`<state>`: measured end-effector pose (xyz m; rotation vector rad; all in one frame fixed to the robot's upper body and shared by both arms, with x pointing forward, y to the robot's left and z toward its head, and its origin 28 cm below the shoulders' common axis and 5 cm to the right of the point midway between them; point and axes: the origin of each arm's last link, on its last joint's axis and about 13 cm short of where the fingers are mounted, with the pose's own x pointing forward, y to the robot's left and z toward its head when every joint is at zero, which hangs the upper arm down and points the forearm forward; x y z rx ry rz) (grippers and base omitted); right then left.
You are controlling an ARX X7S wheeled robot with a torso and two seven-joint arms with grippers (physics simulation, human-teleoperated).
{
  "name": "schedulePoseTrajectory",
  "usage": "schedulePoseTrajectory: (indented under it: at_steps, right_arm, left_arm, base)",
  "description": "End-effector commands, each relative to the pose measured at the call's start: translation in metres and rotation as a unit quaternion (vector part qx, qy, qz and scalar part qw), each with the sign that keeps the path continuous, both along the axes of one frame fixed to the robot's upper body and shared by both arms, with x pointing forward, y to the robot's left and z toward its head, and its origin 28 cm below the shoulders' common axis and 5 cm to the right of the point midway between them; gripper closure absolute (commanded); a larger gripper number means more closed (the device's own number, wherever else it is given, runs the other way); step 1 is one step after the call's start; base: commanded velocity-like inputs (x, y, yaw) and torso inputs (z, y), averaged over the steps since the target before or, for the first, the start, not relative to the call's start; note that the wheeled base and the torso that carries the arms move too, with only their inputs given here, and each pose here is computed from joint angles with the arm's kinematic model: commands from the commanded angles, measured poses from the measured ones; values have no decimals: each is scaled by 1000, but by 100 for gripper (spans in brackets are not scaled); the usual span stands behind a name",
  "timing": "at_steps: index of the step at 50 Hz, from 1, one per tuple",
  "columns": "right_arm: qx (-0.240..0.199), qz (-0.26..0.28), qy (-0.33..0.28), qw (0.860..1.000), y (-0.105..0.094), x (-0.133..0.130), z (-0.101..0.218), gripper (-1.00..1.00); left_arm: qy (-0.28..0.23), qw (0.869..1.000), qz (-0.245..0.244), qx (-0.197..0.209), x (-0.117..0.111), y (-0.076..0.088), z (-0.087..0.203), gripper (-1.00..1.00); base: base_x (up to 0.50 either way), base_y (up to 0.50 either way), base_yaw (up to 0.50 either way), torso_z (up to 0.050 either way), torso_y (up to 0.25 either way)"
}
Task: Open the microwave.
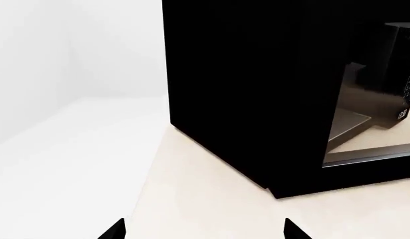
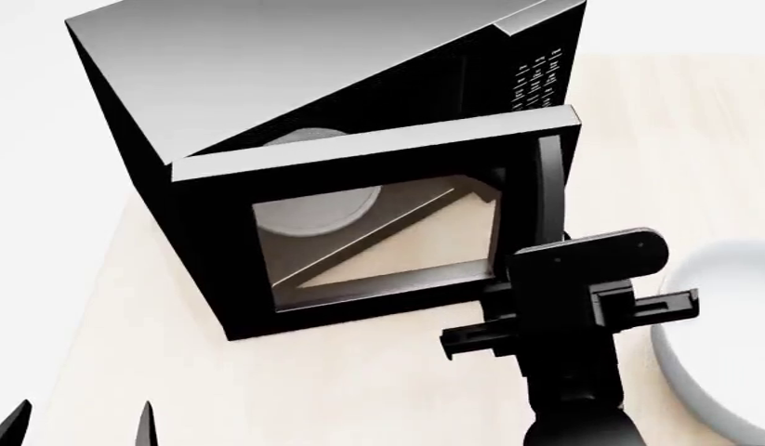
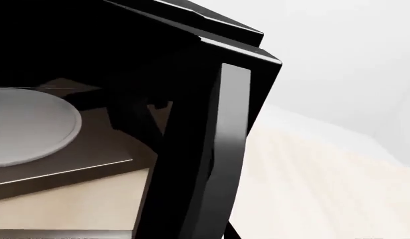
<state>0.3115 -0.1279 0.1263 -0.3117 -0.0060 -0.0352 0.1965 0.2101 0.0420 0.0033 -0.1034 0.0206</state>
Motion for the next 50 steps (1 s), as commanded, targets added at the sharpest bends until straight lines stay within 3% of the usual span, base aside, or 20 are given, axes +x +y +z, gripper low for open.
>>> schedulePoseTrajectory:
  at_steps: [1, 46, 47, 50]
  right_arm:
    - [69, 121, 4, 990, 33, -15, 1, 100]
    - [108, 136, -2, 985, 33, -36, -10, 100]
    - [107, 136, -3, 985, 33, -36, -11, -100]
    - [110, 132, -5, 985, 34, -33, -11, -100]
  left_arm:
    - [0, 1000, 0, -1, 0, 0, 1, -100]
    - [-1, 1000, 2, 1, -1, 0, 0, -100]
    - [-1, 1000, 3, 1, 0, 0, 0, -100]
    - [-1, 1000, 2, 1, -1, 0, 0, -100]
  base:
    - [0, 0, 0, 0, 10]
    - [0, 0, 0, 0, 1]
    - [0, 0, 0, 0, 0]
    - [0, 0, 0, 0, 0]
